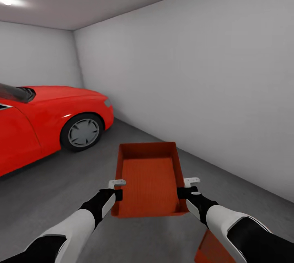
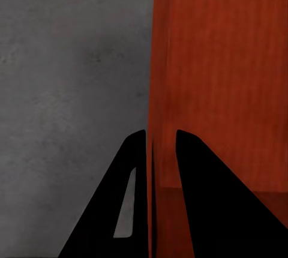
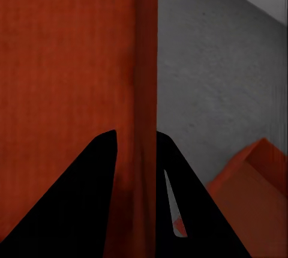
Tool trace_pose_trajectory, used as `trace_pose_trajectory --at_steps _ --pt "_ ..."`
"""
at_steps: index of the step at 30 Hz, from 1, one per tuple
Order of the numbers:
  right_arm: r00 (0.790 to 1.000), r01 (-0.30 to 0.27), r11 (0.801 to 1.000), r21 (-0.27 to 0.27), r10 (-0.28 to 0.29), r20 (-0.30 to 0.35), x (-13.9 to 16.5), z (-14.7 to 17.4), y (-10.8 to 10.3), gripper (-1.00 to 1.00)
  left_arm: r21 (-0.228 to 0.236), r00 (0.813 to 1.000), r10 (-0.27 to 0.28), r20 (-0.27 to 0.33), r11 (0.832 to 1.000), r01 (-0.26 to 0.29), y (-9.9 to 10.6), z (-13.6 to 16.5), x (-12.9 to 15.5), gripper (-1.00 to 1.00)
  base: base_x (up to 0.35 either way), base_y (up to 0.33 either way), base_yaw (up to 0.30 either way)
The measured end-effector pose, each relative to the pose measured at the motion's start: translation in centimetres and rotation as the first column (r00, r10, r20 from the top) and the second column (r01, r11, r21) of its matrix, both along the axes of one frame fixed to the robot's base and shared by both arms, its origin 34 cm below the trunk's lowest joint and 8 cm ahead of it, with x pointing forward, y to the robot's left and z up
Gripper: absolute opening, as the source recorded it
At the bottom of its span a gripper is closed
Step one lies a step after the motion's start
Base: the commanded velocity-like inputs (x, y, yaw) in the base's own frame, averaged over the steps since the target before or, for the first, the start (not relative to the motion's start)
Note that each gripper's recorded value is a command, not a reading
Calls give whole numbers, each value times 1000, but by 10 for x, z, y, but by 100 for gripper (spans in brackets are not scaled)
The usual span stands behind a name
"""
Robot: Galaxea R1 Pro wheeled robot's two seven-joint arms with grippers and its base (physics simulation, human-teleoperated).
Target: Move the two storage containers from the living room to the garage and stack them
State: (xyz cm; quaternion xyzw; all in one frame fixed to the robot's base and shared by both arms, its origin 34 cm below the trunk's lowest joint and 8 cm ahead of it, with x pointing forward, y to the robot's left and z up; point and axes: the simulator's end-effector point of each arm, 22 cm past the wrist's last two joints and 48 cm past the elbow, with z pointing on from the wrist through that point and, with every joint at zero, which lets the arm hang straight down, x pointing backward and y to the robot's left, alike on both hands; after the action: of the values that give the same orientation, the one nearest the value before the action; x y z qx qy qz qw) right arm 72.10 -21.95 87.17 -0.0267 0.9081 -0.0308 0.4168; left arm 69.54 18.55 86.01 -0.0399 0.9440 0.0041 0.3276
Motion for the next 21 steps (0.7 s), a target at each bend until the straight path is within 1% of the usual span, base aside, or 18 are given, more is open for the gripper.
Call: trace_pose_trajectory --at_steps 21 --pt "1000 0 1000 0 0 0 0 0 0 -100 -1 1000 -1 1 1000 1 0 0 0 -100 6 0 -250"
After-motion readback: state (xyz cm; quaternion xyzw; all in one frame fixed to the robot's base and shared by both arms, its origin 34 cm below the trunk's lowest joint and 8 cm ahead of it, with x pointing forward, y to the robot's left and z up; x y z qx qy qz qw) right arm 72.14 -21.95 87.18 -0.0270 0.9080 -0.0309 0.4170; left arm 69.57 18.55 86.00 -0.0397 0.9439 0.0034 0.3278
